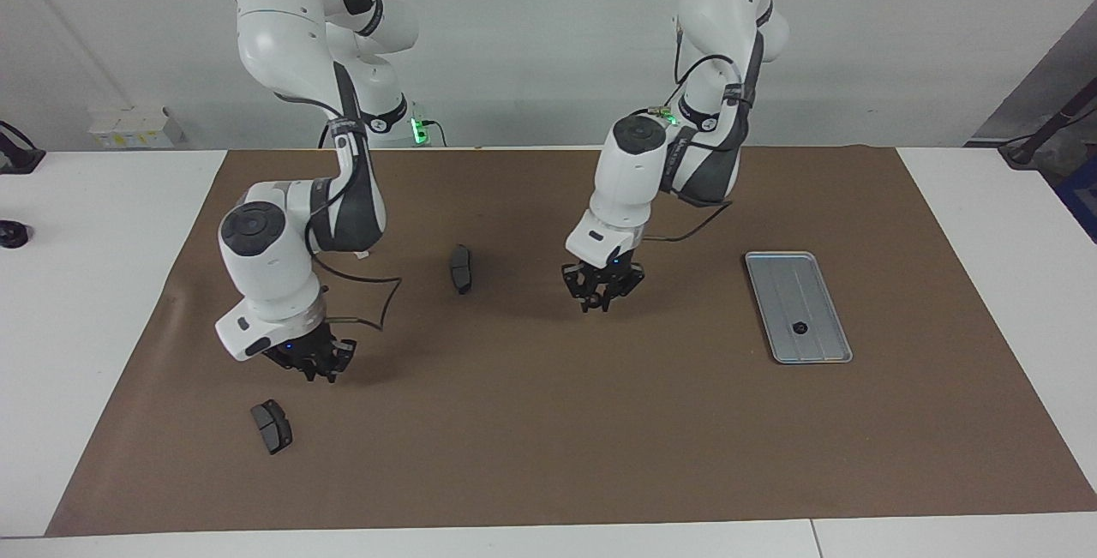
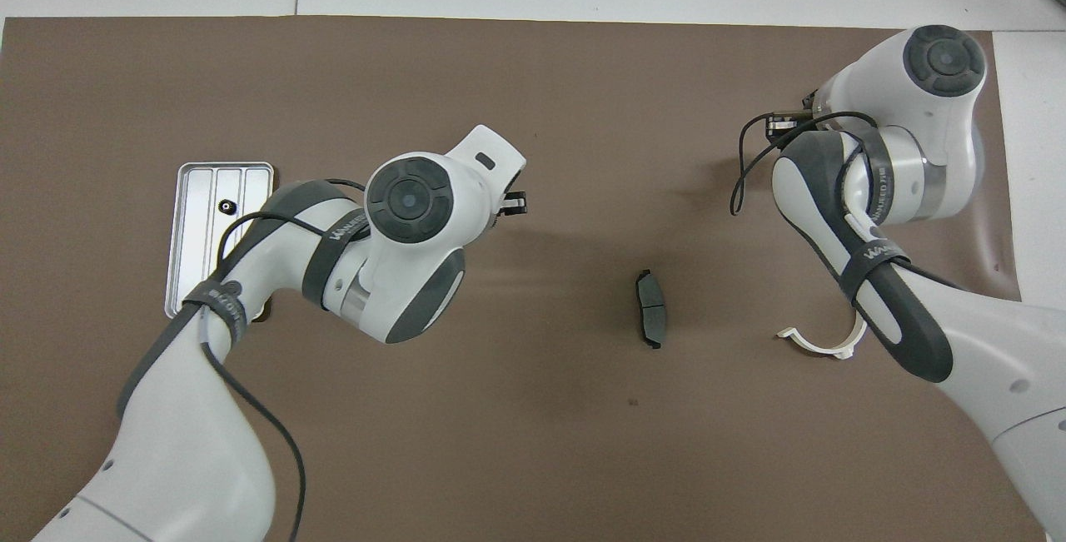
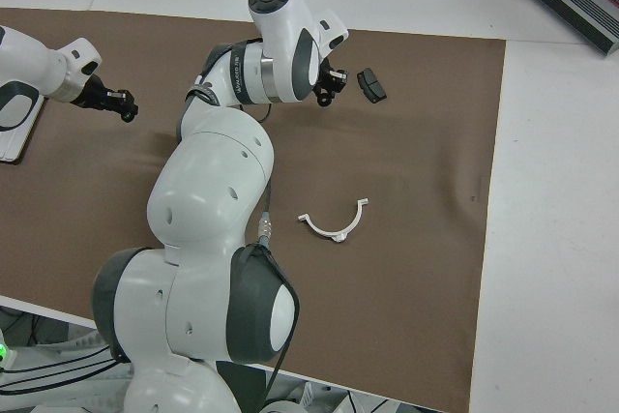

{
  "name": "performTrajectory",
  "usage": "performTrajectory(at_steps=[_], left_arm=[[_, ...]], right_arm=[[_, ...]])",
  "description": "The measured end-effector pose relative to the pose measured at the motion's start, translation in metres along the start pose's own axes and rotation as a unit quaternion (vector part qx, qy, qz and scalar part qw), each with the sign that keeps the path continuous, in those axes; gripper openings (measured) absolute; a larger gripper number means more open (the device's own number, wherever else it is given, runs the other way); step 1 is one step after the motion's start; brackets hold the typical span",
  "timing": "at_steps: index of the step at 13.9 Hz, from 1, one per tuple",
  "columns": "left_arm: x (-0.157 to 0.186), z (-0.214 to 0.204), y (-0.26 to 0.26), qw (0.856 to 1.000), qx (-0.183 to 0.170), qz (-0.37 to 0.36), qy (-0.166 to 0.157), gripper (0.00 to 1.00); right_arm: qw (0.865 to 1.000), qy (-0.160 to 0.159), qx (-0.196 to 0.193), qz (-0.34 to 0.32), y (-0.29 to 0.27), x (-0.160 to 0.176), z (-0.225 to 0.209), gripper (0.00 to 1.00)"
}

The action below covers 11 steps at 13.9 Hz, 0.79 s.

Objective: Place bearing gear from tray to pile

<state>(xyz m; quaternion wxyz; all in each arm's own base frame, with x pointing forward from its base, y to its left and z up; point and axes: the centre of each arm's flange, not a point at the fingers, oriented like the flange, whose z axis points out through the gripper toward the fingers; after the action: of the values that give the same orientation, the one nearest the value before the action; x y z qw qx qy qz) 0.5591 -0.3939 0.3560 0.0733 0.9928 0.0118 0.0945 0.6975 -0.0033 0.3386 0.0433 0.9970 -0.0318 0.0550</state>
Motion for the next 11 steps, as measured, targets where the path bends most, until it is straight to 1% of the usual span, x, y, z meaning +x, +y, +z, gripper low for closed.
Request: performTrajectory(at_steps=[2, 5, 6, 7, 8, 11], left_arm=[[0.005, 0.018, 0.022, 1.0, -0.023, 0.002, 0.016, 0.33], [0.005, 0.028, 0.026, 0.999, -0.041, 0.003, 0.033, 0.33], [-0.001, 0.034, 0.026, 0.998, -0.045, 0.005, 0.037, 0.33], [-0.007, 0.041, 0.026, 0.998, -0.049, 0.007, 0.038, 0.33], [-0.013, 0.047, 0.025, 0.998, -0.05, 0.008, 0.037, 0.33], [-0.023, 0.057, 0.022, 0.998, -0.046, 0.008, 0.031, 0.33]], right_arm=[[1.0, -0.01, -0.002, -0.002, 0.027, -0.004, 0.009, 0.31], [1.0, -0.021, -0.002, -0.001, 0.038, -0.013, 0.027, 0.31], [1.0, -0.023, -0.002, -0.002, 0.037, -0.017, 0.033, 0.37], [1.0, -0.024, -0.001, -0.003, 0.036, -0.019, 0.037, 0.37], [1.0, -0.024, -0.001, -0.003, 0.036, -0.02, 0.038, 0.43], [1.0, -0.019, 0.001, -0.006, 0.03, -0.018, 0.035, 0.79]])
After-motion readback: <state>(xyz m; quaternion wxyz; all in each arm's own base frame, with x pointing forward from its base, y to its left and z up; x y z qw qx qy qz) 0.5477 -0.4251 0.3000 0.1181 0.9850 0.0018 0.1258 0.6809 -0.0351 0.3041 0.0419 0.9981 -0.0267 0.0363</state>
